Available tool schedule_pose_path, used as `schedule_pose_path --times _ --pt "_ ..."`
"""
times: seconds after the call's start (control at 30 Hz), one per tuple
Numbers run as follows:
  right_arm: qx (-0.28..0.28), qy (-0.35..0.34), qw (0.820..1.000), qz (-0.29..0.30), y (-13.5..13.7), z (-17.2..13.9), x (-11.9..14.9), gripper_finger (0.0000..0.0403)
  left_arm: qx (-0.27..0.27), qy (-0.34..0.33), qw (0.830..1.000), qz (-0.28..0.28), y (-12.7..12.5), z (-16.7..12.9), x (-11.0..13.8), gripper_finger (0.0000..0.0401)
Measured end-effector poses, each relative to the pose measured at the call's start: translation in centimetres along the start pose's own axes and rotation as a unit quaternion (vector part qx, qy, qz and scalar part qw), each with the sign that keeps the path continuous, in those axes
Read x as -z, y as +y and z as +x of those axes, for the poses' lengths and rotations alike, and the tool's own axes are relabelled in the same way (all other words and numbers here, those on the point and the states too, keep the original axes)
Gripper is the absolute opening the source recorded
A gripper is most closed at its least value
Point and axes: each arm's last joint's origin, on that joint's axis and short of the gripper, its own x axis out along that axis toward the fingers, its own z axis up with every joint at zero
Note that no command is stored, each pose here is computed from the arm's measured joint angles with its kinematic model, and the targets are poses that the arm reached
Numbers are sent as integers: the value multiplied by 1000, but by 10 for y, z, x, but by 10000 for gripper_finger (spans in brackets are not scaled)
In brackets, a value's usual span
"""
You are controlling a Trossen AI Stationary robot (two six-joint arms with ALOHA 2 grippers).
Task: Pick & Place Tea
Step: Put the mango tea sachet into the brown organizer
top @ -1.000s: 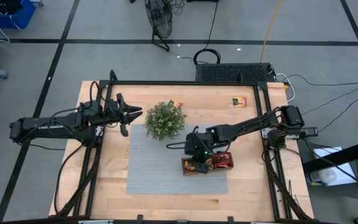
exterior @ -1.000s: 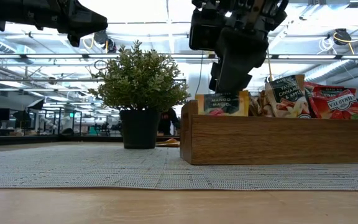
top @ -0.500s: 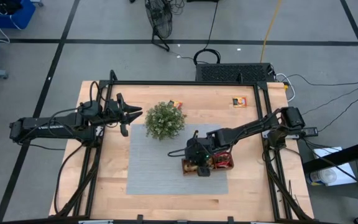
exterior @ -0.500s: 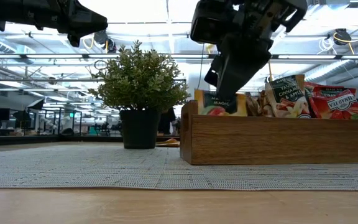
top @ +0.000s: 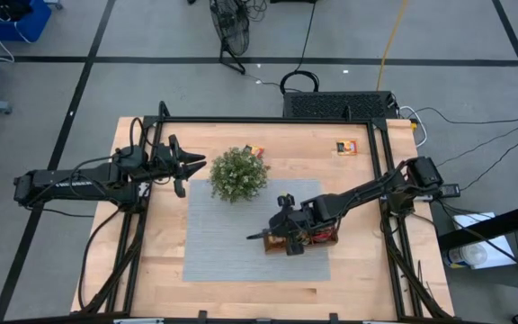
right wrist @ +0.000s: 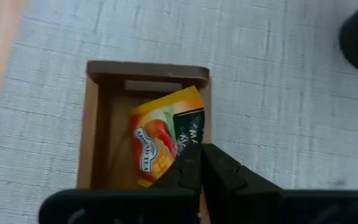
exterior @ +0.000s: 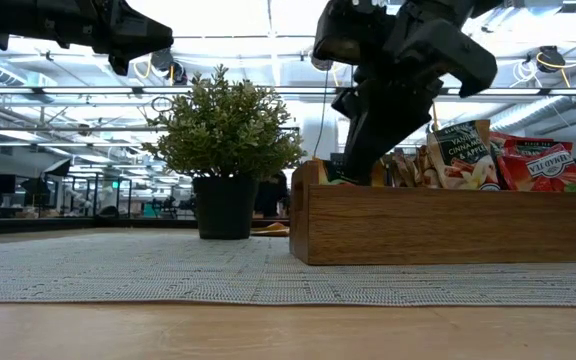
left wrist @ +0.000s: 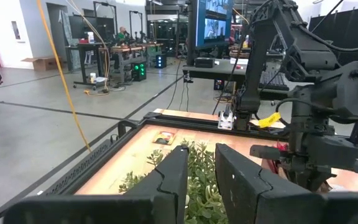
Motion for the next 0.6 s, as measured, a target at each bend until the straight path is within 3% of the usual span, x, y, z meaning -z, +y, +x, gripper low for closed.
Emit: schedule_pose_path --times 0.37,0.6 --pt "67 -21 997 -16 11 -11 -6 0 0 0 1000 0 0 0 0 88" --pt "77 -33 996 -15 14 -15 -9 0 0 0 1000 0 0 0 0 88"
